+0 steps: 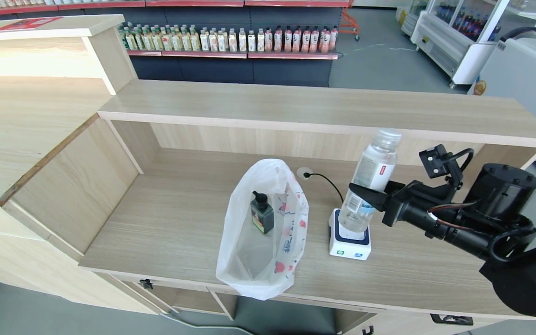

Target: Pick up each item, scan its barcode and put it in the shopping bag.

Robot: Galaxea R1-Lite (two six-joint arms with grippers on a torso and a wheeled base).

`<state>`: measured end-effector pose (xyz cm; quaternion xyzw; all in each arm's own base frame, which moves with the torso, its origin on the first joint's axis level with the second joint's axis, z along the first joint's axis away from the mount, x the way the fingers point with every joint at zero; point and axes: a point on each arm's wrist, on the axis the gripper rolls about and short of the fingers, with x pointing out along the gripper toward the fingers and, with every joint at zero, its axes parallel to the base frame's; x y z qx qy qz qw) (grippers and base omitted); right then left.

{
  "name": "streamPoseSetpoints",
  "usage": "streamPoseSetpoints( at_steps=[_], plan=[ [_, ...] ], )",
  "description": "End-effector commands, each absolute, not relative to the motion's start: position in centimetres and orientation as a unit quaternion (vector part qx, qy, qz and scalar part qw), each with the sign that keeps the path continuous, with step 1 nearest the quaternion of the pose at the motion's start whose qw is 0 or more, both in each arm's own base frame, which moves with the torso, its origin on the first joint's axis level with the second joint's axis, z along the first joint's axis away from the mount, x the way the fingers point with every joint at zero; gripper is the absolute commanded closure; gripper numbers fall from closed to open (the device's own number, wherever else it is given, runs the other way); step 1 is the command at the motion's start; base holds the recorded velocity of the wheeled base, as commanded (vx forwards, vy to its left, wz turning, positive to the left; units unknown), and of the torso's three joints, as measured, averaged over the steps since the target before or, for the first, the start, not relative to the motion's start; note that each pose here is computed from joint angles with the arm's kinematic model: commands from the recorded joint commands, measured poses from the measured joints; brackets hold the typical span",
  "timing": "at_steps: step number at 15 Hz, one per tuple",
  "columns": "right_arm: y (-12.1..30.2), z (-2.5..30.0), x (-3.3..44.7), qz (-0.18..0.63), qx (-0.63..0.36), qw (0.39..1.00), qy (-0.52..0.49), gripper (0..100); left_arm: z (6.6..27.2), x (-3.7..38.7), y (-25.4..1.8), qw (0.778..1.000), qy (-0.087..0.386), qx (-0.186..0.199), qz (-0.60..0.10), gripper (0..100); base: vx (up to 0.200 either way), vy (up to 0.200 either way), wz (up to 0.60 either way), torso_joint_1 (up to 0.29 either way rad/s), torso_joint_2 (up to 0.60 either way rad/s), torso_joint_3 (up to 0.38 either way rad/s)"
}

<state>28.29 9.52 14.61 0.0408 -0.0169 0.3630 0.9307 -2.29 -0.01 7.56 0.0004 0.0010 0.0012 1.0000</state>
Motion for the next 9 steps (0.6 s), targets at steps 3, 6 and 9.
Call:
streamPoseSetpoints(
  at_steps=[3,6,9],
  plan=[
    [10.5,14.1,28.0,0.377,0.047,0.925,0.004,100,7.6,-2.3,0.0,1.000,0.001,0.000,0.002,0,0.000,0.000,0.00,0.000,0.00,0.000],
    [12.0,12.4,27.8,0.399,0.047,0.915,0.034,100,7.6,-2.3,0.0,1.000,0.001,0.000,0.002,0,0.000,0.000,0.00,0.000,0.00,0.000],
    [12.5,9.8,28.5,0.402,0.024,0.913,0.065,100,7.6,-2.3,0.0,1.000,0.001,0.000,0.002,0,0.000,0.000,0.00,0.000,0.00,0.000]
  ],
)
